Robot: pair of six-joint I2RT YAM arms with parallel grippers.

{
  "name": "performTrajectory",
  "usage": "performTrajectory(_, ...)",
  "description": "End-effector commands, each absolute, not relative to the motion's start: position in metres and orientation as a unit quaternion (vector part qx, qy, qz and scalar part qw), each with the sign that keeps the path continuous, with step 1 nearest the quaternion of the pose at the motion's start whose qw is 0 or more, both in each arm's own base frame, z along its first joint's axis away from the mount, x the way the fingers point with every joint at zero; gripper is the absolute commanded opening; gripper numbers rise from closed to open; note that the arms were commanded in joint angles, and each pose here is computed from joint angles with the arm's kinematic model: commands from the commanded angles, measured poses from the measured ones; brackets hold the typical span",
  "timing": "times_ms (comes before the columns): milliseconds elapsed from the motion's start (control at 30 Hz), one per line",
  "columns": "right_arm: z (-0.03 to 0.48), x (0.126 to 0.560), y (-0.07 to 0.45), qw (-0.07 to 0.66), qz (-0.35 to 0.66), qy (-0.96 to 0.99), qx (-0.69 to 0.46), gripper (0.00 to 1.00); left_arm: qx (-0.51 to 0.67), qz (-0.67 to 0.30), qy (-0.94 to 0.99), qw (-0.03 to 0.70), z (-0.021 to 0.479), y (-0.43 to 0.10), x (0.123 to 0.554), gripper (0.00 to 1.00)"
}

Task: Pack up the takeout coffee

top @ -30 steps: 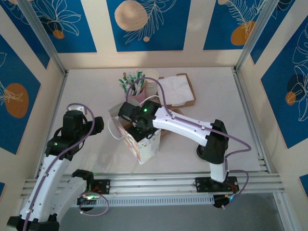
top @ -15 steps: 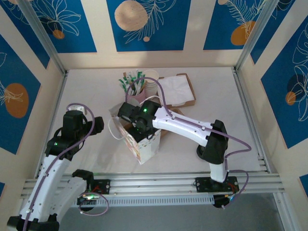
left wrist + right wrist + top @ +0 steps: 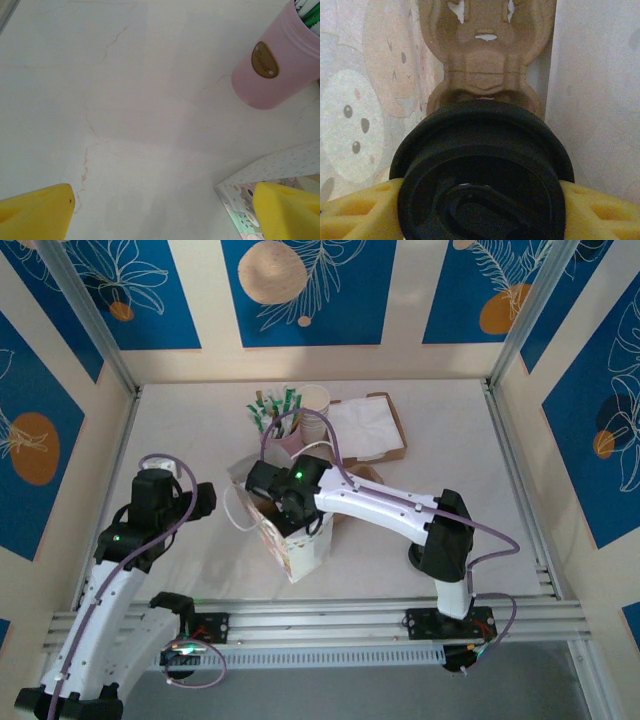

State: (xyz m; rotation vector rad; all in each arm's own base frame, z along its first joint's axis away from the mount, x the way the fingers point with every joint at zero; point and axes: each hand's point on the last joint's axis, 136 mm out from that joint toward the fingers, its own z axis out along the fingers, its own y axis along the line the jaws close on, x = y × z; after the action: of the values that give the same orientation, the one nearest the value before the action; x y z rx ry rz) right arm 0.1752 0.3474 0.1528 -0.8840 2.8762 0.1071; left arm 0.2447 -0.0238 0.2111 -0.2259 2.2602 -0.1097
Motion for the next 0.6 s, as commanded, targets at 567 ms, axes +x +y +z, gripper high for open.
performTrajectory(567,0.111,0.161,0.339,0.028,0.024,0.957,-0.289,0.52,-0.09,-0.044,0.903,0.418,0.209,-0.022,0.245,0.92)
